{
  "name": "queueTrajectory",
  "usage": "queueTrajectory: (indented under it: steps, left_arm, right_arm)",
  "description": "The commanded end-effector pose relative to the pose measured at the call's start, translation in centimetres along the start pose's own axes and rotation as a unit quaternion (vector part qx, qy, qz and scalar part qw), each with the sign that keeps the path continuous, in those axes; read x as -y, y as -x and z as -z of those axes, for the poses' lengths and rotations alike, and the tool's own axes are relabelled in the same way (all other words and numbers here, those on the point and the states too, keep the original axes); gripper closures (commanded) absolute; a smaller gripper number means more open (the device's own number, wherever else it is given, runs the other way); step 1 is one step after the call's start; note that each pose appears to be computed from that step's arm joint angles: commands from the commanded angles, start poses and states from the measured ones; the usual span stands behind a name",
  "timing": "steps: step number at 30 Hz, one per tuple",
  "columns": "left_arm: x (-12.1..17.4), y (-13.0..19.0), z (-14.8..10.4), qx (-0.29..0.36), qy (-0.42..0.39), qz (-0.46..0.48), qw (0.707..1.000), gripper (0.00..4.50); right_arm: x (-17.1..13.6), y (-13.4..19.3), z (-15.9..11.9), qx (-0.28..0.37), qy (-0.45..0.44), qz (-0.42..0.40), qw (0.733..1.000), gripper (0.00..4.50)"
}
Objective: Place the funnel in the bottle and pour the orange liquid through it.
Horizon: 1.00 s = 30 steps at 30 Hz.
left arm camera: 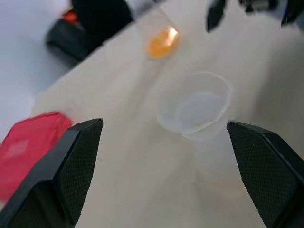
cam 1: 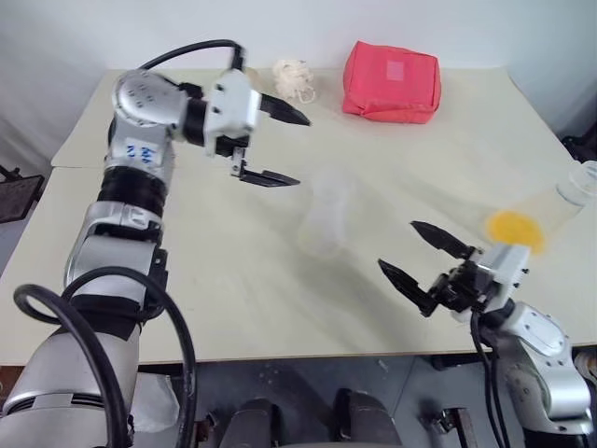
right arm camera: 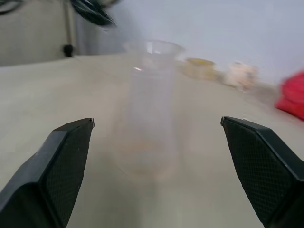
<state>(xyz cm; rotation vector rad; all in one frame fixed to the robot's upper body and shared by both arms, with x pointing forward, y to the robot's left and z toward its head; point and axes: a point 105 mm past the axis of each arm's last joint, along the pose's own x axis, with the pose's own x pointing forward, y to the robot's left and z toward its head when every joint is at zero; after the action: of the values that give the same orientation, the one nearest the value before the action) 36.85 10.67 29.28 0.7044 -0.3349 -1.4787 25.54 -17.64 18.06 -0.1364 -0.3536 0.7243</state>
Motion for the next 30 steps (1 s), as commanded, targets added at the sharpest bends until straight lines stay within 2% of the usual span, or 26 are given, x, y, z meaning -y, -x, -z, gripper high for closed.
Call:
queueTrajectory:
  steps: [1, 3, 6, 10, 13, 16, 21, 24, 27, 30]
  left_arm:
    - [0.9, 1.4, -0.9, 0.065, 0.064, -0.022, 0.996, 0.06]
    - [1.9, 2.1, -0.2, 0.077, 0.113, -0.042, 0.99, 0.06]
    - [3.6, 3.1, 2.3, 0.068, 0.173, -0.089, 0.979, 0.06]
    - [7.1, 3.5, 5.2, 0.046, 0.255, -0.089, 0.962, 0.06]
    - [8.6, 3.4, 6.1, 0.069, 0.28, -0.093, 0.953, 0.06]
    - [9.4, 3.1, 7.1, 0.06, 0.287, -0.099, 0.951, 0.06]
    - [9.5, 1.8, 7.3, 0.093, 0.284, -0.117, 0.947, 0.06]
    - [9.9, 1.2, 7.3, 0.104, 0.281, -0.12, 0.946, 0.06]
    - [10.3, 0.7, 7.2, 0.108, 0.281, -0.117, 0.946, 0.06]
    - [10.8, 0.2, 6.8, 0.108, 0.279, -0.107, 0.948, 0.06]
  right_arm:
    - [0.9, 1.1, -1.7, 0.004, 0.037, 0.044, 0.998, 0.0]
    - [1.3, 2.1, -1.8, -0.008, 0.041, 0.072, 0.997, 0.0]
    - [1.7, 4.3, -2.1, -0.023, 0.037, 0.127, 0.991, 0.0]
    - [3.0, 7.0, -3.0, -0.02, 0.042, 0.212, 0.976, 0.0]
    - [3.6, 9.3, -3.6, -0.038, 0.049, 0.258, 0.964, 0.0]
    - [3.7, 10.9, -4.0, -0.057, 0.055, 0.287, 0.955, 0.0]
    - [5.3, 13.0, -4.8, -0.072, 0.074, 0.341, 0.934, 0.0]
    - [7.9, 13.0, -4.7, -0.084, 0.097, 0.377, 0.917, 0.0]
    - [10.1, 12.7, -4.2, -0.094, 0.08, 0.402, 0.907, 0.0]
    - [11.5, 13.0, -3.8, -0.108, 0.084, 0.412, 0.901, 0.0]
